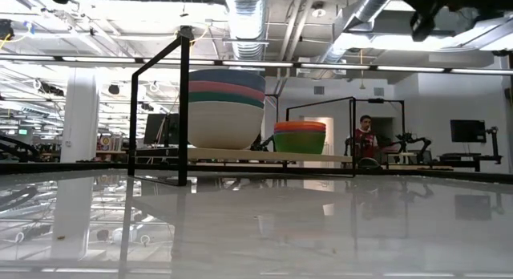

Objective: Place and stack bowls onto a shelf
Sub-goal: Return to Home Position

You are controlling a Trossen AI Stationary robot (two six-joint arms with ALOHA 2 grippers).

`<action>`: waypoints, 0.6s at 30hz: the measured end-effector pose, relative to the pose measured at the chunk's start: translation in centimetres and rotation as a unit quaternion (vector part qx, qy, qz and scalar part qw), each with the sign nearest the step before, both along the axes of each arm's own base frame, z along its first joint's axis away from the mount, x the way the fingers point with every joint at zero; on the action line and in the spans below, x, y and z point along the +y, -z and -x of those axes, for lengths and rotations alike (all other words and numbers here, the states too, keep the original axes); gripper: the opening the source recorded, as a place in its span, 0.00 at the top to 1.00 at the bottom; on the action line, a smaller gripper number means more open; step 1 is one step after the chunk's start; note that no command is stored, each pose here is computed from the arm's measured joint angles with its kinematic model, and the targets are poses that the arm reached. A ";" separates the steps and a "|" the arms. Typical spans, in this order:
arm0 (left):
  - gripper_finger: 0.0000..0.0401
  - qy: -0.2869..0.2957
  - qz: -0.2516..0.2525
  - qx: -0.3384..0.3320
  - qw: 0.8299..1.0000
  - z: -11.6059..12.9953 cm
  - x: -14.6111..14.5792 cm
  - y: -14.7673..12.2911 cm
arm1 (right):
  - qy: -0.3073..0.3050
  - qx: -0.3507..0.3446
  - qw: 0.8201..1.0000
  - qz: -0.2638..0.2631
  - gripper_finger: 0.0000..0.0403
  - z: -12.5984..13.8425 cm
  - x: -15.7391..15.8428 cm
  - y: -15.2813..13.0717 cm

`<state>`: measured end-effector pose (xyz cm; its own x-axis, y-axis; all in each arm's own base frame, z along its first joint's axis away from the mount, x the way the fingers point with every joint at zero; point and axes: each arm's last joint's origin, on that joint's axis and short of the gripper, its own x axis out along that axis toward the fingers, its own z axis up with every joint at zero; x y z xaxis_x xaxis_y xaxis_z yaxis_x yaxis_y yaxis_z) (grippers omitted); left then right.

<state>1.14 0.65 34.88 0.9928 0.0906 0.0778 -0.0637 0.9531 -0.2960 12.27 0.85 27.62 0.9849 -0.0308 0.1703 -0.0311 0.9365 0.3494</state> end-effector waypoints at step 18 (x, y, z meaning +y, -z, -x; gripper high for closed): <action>0.39 0.046 0.058 -0.030 0.997 -5.8 -1.5 9.9 | -0.024 -0.051 0.998 0.012 0.66 3.7 -0.2 5.1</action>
